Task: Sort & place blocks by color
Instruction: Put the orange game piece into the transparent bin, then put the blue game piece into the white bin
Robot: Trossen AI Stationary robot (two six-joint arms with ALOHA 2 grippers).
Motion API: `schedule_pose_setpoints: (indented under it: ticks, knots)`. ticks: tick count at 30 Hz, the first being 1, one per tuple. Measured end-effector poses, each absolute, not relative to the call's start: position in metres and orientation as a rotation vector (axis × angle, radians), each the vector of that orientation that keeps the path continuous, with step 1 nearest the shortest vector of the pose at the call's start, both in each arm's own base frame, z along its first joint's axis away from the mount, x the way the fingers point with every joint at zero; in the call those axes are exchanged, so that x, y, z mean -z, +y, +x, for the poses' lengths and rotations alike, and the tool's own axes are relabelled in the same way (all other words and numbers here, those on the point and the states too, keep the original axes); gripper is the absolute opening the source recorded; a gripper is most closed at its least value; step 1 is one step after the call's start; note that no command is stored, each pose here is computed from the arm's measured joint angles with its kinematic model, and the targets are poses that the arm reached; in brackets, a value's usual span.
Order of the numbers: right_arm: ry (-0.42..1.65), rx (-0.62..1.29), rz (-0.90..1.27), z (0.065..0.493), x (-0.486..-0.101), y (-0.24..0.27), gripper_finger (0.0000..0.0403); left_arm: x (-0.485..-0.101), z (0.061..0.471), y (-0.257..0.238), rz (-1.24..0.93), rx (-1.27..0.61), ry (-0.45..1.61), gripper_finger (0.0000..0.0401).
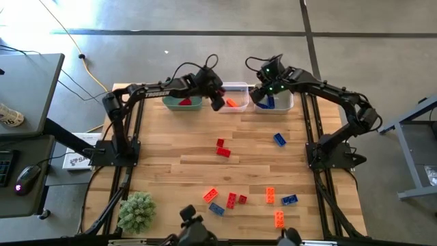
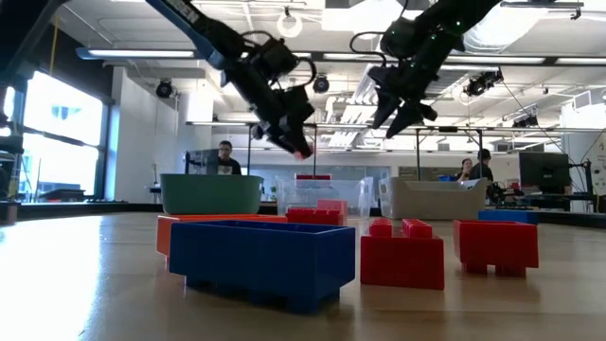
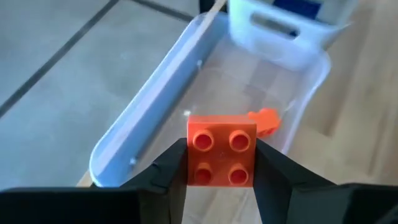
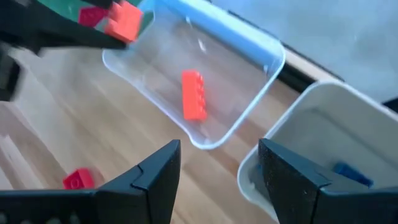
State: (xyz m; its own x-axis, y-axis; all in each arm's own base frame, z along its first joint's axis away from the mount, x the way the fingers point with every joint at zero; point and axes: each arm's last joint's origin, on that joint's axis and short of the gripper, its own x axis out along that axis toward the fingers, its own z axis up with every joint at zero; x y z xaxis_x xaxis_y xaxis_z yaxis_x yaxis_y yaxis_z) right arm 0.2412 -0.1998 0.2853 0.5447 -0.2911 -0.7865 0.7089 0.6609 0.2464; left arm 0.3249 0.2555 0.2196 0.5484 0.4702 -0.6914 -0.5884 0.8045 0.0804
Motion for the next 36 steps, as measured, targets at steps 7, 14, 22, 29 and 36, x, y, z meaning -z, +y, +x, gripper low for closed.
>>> schedule_pose_setpoints:
  ticks: [7,14,22,29,36]
  knots:
    - [0.746,0.637,0.567,0.242,-0.288,-0.204,0.0201,-0.202,0.33,0.261,-0.175,-0.632,0.785,0.0127]
    - [0.746,0.636,0.56,0.242,-0.288,-0.205,0.0201,-0.199,0.329,0.263,-0.158,-0.683,0.804,0.015]
    - [0.801,0.634,0.585,0.239,-0.285,-0.202,0.0201,-0.2,0.329,0.263,-0.172,-0.692,0.796,0.02]
    - [0.941,0.582,0.685,0.23,-0.277,-0.191,0.0201,-0.201,0.328,0.262,-0.206,-0.705,0.786,0.0243]
    - [1.121,0.561,0.76,0.225,-0.27,-0.171,0.0201,-0.229,0.334,0.259,-0.187,-0.669,0.86,0.0254]
